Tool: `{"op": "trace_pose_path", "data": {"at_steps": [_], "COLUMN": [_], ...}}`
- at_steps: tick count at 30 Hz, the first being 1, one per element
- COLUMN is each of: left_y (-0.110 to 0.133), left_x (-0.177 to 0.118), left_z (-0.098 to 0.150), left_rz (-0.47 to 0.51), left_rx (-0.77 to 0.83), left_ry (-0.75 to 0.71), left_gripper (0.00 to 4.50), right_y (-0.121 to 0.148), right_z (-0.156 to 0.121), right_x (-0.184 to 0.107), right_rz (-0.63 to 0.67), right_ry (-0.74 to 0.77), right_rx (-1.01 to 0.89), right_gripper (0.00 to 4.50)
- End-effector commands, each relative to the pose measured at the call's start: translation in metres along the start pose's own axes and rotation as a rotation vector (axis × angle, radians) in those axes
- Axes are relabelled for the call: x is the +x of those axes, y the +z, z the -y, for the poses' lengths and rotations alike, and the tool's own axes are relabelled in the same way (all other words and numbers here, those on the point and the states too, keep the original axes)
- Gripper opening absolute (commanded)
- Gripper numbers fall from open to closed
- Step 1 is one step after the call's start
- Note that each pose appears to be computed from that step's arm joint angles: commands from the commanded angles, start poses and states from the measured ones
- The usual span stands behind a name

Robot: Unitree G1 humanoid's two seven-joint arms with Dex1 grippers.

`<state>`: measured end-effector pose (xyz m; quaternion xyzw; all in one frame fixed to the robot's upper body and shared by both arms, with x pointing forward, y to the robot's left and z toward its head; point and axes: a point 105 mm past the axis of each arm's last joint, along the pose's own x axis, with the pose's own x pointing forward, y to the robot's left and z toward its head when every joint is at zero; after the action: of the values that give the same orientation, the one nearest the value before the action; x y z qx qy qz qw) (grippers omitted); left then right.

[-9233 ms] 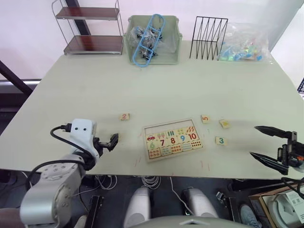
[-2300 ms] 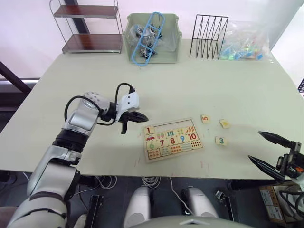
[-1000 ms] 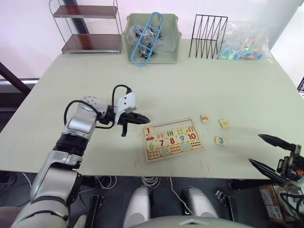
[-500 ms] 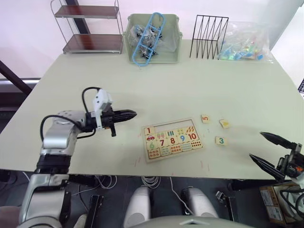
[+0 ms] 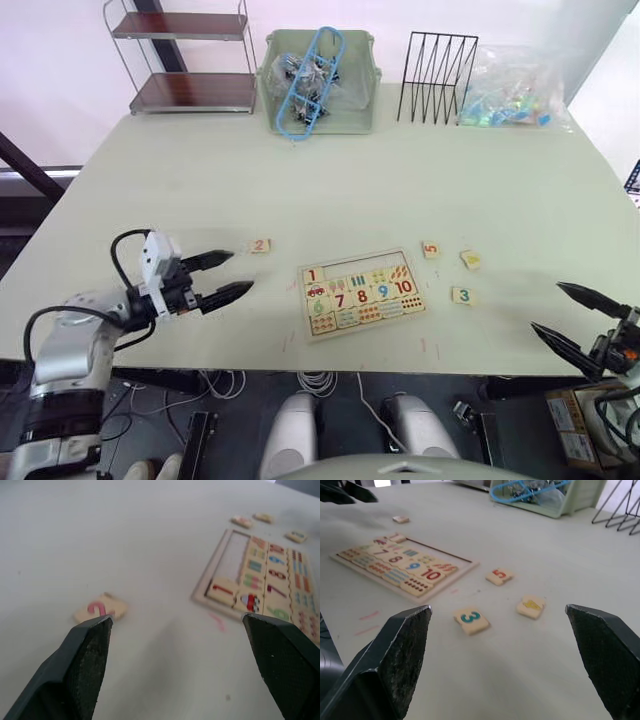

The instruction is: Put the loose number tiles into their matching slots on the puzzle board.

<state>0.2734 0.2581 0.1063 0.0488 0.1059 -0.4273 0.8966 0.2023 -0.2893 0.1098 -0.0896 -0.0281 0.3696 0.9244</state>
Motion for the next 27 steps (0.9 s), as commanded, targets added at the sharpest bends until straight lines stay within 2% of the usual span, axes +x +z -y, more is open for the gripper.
{"op": "trace_pose_path", "data": {"at_steps": [1, 6, 13, 27], "left_y": [0.002, -0.008, -0.012, -0.009], "left_x": [-0.02, -0.027, -0.028, -0.023], "left_z": [-0.006, -0.005, 0.002, 0.009], "left_rz": [0.002, -0.003, 0.038, 0.061], "left_rx": [0.049, 0.042, 0.024, 0.031], "left_ry": [0.051, 0.091, 0.143, 0.168], "left_gripper": [4.4, 4.4, 4.4, 4.4], "right_y": [0.003, -0.003, -0.004, -0.006], "right_z": [0.009, 0.01, 0.02, 0.017], "right_x": [-0.015, -0.024, -0.035, -0.026], "right_rz": [-0.019, -0.041, -0.067, -0.045], "right_ry": [-0.046, -0.073, -0.112, -0.055], "right_rx": [-0.048, -0.027, -0.012, 0.02], "right_gripper": [4.5, 4.5, 4.5, 4.5]}}
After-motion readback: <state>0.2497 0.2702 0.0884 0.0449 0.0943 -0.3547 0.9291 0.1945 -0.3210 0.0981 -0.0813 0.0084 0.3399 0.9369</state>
